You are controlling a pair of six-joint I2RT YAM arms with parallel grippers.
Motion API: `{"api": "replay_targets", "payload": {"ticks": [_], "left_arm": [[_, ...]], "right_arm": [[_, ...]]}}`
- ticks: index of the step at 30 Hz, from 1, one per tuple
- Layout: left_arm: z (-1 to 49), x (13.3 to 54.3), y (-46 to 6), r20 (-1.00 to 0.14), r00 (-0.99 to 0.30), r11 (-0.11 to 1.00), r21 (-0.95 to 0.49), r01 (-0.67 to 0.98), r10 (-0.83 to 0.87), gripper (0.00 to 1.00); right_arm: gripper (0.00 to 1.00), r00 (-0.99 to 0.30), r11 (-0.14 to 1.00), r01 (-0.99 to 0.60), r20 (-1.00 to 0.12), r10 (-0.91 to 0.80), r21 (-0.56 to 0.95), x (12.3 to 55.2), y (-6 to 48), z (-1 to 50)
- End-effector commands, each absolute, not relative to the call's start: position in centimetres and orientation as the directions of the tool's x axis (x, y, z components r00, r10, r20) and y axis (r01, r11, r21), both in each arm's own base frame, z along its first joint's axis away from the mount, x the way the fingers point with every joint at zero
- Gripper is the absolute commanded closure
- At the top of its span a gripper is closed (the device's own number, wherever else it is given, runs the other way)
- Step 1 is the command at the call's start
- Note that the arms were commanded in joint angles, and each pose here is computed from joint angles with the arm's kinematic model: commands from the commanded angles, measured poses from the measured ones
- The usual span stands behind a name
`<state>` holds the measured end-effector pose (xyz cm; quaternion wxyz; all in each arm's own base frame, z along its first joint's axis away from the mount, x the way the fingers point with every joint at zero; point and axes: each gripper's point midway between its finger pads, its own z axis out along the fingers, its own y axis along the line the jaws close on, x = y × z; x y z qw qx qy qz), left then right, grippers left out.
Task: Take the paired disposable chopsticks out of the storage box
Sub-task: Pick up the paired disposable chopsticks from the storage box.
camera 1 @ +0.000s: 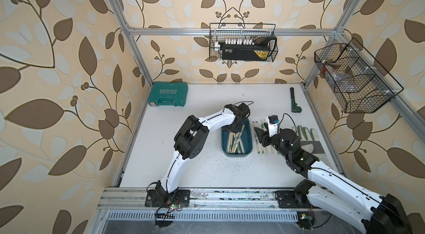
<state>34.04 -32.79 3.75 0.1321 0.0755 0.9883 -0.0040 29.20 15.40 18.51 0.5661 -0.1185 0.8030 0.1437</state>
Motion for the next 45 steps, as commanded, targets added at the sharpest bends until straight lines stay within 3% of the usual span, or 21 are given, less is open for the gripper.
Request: {"api": "replay_targets", "payload": {"ticks": [1, 6, 13, 19, 21, 25, 27, 29, 31, 34, 37, 39, 43, 45], "left_arm": [[3.8, 34.8, -32.4, -0.265, -0.955, 0.991, 0.022, 0.133, 0.134, 0.68], [3.2, 34.9, -31.7, -0.259, -0.958, 0.992, 0.046, 0.118, 0.126, 0.66], [4.0, 35.0, -31.3, -0.283, -0.952, 0.993, 0.048, 0.107, 0.116, 0.86], [5.6, 34.9, -31.7, -0.307, -0.944, 0.993, 0.027, 0.117, 0.119, 0.92], [6.6, 34.8, -31.8, -0.317, -0.941, 0.992, 0.021, 0.121, 0.121, 1.0], [9.2, 34.5, -32.5, -0.344, -0.931, 0.99, -0.02, 0.139, 0.123, 0.87], [10.5, 34.2, -33.2, -0.358, -0.926, 0.986, -0.06, 0.153, 0.122, 0.87], [11.3, 34.0, -33.7, -0.373, -0.92, 0.982, -0.092, 0.168, 0.122, 1.0], [11.4, 33.9, -33.8, -0.376, -0.919, 0.981, -0.094, 0.167, 0.121, 1.0], [11.2, 33.9, -33.7, -0.374, -0.919, 0.982, -0.085, 0.166, 0.123, 0.82], [10.8, 34.0, -33.7, -0.367, -0.921, 0.982, -0.077, 0.17, 0.131, 0.79], [10.5, 33.9, -33.8, -0.36, -0.923, 0.982, -0.077, 0.173, 0.135, 0.9], [9.8, 34.0, -33.7, -0.354, -0.925, 0.983, -0.068, 0.172, 0.138, 0.99], [9.3, 34.1, -33.7, -0.347, -0.927, 0.983, -0.064, 0.175, 0.143, 0.82]], "right_arm": [[0.42, -0.298, 0.926, -0.363, -0.954, -0.013, 0.101, 29.4, 15.7, 20.1], [0.42, -0.296, 0.926, -0.363, -0.955, -0.011, 0.102, 29.4, 15.7, 20.2], [0.42, -0.298, 0.927, -0.362, -0.955, -0.012, 0.101, 29.4, 15.7, 20.1], [0.42, -0.299, 0.926, -0.364, -0.954, -0.012, 0.103, 29.5, 15.8, 20.1], [0.42, -0.299, 0.925, -0.366, -0.954, -0.011, 0.104, 29.5, 15.9, 20.2], [0.42, -0.301, 0.926, -0.365, -0.954, -0.014, 0.102, 29.5, 15.8, 20.1], [0.42, -0.3, 0.926, -0.364, -0.954, -0.014, 0.101, 29.5, 15.8, 20.1], [0.42, -0.3, 0.926, -0.364, -0.954, -0.014, 0.101, 29.5, 15.8, 20.1], [0.42, -0.3, 0.926, -0.364, -0.954, -0.014, 0.101, 29.5, 15.8, 20.1], [0.42, -0.301, 0.926, -0.363, -0.954, -0.014, 0.101, 29.5, 15.8, 20.1], [0.42, -0.3, 0.926, -0.363, -0.954, -0.014, 0.101, 29.5, 15.8, 20.1], [0.42, -0.3, 0.926, -0.364, -0.954, -0.013, 0.101, 29.5, 15.8, 20.1], [0.42, -0.297, 0.926, -0.364, -0.955, -0.012, 0.102, 29.4, 15.8, 20.2], [0.42, -0.298, 0.926, -0.364, -0.954, -0.012, 0.102, 29.4, 15.8, 20.1]]}}
